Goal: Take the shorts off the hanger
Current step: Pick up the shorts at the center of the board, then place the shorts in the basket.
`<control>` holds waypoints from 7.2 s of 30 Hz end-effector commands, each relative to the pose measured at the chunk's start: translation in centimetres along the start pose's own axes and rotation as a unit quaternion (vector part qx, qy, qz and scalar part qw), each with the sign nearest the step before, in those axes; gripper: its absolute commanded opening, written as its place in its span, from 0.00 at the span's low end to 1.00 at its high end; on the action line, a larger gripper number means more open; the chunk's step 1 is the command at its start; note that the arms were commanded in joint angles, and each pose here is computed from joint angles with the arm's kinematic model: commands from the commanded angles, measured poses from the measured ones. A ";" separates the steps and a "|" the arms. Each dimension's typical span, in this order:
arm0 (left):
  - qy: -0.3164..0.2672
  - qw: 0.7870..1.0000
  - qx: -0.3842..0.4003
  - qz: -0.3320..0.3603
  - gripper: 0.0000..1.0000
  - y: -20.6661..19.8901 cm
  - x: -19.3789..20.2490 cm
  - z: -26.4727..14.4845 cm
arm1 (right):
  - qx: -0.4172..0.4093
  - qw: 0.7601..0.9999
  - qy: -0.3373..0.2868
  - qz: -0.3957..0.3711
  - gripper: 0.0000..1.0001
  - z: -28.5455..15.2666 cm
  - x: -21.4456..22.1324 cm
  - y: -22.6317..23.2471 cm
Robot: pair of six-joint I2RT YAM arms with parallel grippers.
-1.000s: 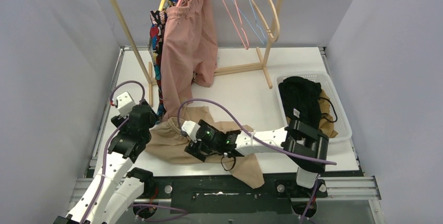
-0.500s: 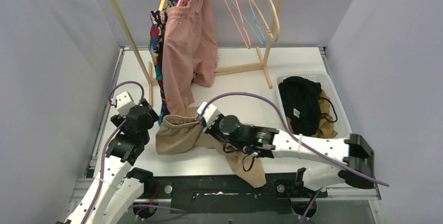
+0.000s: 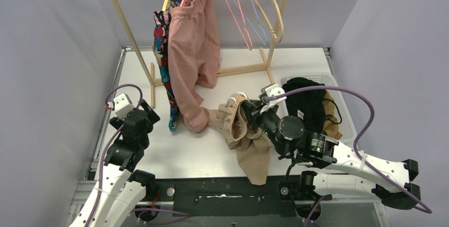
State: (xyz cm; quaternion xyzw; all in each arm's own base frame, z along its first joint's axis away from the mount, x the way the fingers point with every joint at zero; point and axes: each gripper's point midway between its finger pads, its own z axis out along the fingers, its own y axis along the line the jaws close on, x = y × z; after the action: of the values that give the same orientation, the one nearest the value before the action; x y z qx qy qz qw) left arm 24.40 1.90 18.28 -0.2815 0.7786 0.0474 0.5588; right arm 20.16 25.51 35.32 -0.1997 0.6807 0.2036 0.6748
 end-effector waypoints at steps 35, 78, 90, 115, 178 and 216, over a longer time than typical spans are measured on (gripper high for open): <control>-0.005 0.999 0.041 0.003 0.82 -2.3 -1.1 0.3 | 0.208 0.902 0.319 0.205 0.88 5.7 17.9 1.3; -0.009 0.999 0.044 0.009 0.83 -2.2 -1.1 0.3 | 0.249 0.917 0.250 0.184 0.00 4.6 24.3 -1.4; -0.012 0.999 0.044 0.009 0.82 -2.2 -1.2 0.3 | 0.217 0.929 0.096 0.285 0.00 1.4 14.9 -4.6; -0.008 0.999 0.048 0.011 0.82 -2.4 -1.0 0.3 | -0.020 0.976 0.048 0.212 0.00 0.6 0.3 -0.5; -0.003 0.998 0.057 0.017 0.82 -2.7 -0.8 0.4 | 0.461 0.858 0.158 0.163 0.00 -8.5 6.1 -22.2; -0.005 0.998 0.059 0.015 0.82 -2.7 -0.9 0.3 | 0.385 0.766 0.439 0.267 0.49 -5.3 25.8 -33.3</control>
State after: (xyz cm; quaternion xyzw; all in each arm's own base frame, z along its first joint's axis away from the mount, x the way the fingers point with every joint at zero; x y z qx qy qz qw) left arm 25.37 0.41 17.82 -0.2340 0.8007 0.0315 0.5505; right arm 36.12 -5.01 7.03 0.2095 0.9424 0.0115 0.2605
